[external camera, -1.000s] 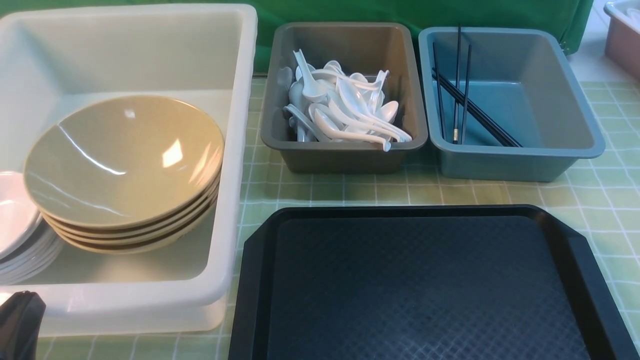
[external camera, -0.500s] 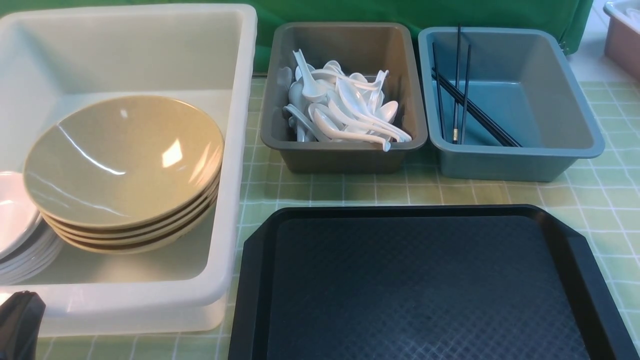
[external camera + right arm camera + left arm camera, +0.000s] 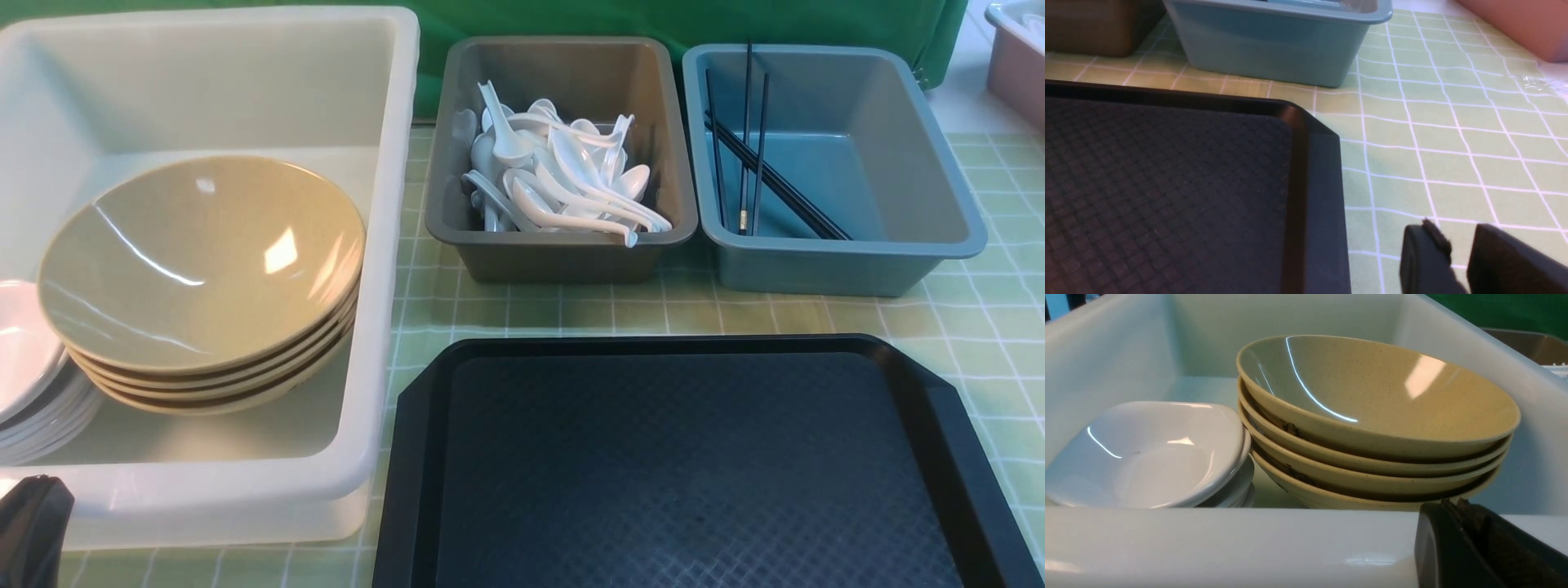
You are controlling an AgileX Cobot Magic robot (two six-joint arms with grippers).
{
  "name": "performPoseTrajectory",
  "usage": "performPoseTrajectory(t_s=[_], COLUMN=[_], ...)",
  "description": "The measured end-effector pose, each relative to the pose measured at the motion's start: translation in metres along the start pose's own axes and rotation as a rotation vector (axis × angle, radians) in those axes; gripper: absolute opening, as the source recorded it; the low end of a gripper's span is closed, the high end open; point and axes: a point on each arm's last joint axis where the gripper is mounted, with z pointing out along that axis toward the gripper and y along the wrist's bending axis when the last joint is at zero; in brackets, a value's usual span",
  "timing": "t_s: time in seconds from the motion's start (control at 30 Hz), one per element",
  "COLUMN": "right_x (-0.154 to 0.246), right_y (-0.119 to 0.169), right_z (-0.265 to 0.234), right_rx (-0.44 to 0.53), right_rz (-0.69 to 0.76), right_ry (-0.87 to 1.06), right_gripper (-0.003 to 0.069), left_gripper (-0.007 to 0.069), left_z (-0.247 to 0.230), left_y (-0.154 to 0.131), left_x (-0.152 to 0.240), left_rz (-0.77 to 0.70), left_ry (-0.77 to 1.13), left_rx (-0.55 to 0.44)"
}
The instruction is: On green table put chopsticks spoon bowls plates into blue grey white boxes.
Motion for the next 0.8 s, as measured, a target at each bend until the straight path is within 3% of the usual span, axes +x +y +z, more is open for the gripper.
performPoseTrajectory(t_s=[0.8], right_x=[0.0000], right_y=[0.0000], right_z=[0.0000], right_rx=[0.000], right_rz=[0.000], right_ry=[0.000], right_gripper=[0.0204], left_gripper=[-0.0001], left_z=[0.0000], left_y=[0.0000], left_x=[0.0000], left_rz=[0.000], left_ry=[0.000], left_rx=[0.000])
